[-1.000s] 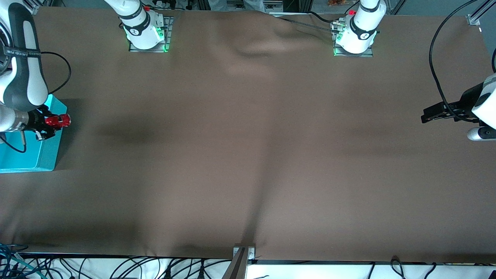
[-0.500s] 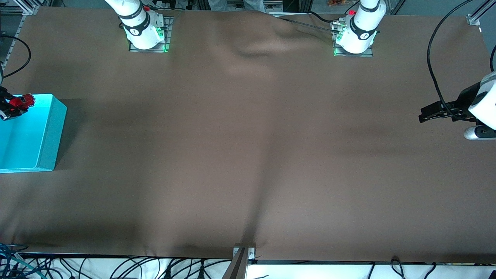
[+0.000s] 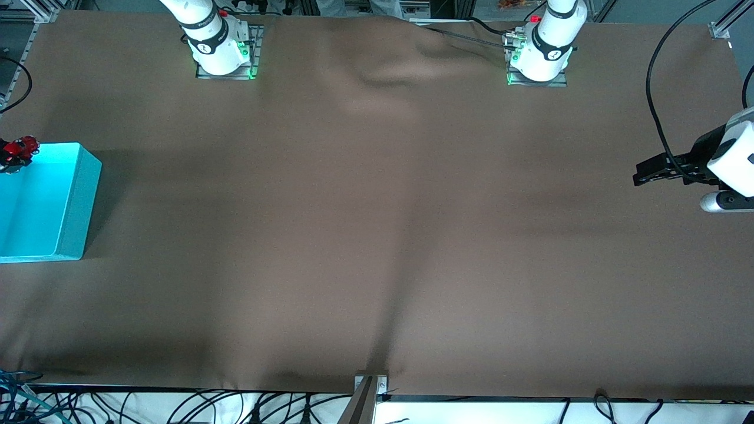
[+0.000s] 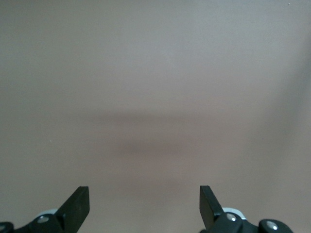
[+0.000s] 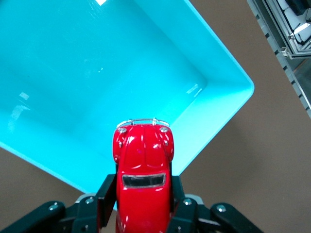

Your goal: Wind red beetle toy and store in blue box

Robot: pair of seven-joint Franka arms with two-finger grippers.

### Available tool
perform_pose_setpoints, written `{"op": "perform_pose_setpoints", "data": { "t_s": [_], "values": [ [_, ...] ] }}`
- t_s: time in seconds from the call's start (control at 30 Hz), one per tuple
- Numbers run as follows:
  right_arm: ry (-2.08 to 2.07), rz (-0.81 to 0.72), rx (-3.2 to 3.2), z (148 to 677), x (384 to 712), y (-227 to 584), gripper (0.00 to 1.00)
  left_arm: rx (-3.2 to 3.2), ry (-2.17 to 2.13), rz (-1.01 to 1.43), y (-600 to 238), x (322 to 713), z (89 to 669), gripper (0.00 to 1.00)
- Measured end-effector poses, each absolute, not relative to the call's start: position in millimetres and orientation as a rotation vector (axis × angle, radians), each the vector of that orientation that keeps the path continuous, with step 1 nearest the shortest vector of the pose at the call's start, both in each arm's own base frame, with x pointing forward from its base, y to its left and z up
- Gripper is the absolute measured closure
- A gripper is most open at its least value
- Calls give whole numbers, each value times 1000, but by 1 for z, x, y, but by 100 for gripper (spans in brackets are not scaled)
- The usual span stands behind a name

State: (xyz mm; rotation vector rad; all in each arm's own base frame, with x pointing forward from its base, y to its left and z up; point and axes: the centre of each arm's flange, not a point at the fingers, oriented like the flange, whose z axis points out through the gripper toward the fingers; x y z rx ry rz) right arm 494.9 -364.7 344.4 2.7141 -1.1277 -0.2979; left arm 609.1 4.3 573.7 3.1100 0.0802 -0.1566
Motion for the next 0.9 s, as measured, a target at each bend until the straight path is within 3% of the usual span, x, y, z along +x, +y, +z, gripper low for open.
{"op": "perform_pose_setpoints", "data": {
  "t_s": [0.9],
  "values": [
    [-974,-261,2871,227,472,-420,50,3060,78,-155,-2,609,574,0]
  ]
}}
